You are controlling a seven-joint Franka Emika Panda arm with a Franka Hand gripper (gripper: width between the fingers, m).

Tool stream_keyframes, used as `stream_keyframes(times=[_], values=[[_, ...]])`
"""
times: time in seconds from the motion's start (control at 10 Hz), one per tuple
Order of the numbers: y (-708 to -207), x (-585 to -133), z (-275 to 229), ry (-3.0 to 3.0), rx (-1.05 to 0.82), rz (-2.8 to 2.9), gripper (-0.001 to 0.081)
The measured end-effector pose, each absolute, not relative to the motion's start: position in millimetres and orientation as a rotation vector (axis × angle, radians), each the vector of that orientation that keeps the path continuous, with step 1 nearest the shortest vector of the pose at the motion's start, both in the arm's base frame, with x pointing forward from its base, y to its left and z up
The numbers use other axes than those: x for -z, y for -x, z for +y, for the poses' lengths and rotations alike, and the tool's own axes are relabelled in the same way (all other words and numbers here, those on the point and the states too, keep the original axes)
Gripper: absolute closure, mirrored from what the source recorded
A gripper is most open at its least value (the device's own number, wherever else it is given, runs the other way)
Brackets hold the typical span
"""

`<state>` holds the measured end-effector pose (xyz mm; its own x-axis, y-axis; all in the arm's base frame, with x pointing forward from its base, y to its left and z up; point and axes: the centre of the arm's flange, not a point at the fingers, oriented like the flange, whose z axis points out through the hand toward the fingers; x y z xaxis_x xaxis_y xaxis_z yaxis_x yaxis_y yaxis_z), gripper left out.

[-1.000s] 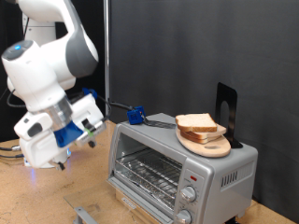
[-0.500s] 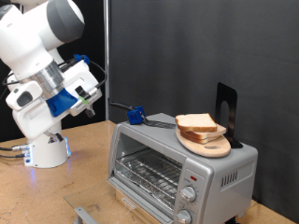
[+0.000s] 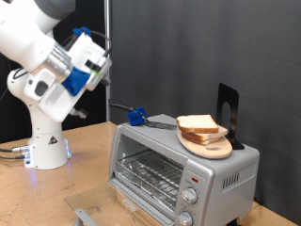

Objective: Make a piece of toast with the oven

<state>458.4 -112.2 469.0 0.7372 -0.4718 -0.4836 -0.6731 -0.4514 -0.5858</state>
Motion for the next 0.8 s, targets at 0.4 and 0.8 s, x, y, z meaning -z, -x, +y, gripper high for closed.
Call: stream_keyframes(times=[0.4,0.8], values=[[-440.7,-501.5,-67.4,2.479,-0.156,0.454,-0.0002],[-438.8,-507.9,-58.2,2.483,-0.118,0.314,-0.0002]])
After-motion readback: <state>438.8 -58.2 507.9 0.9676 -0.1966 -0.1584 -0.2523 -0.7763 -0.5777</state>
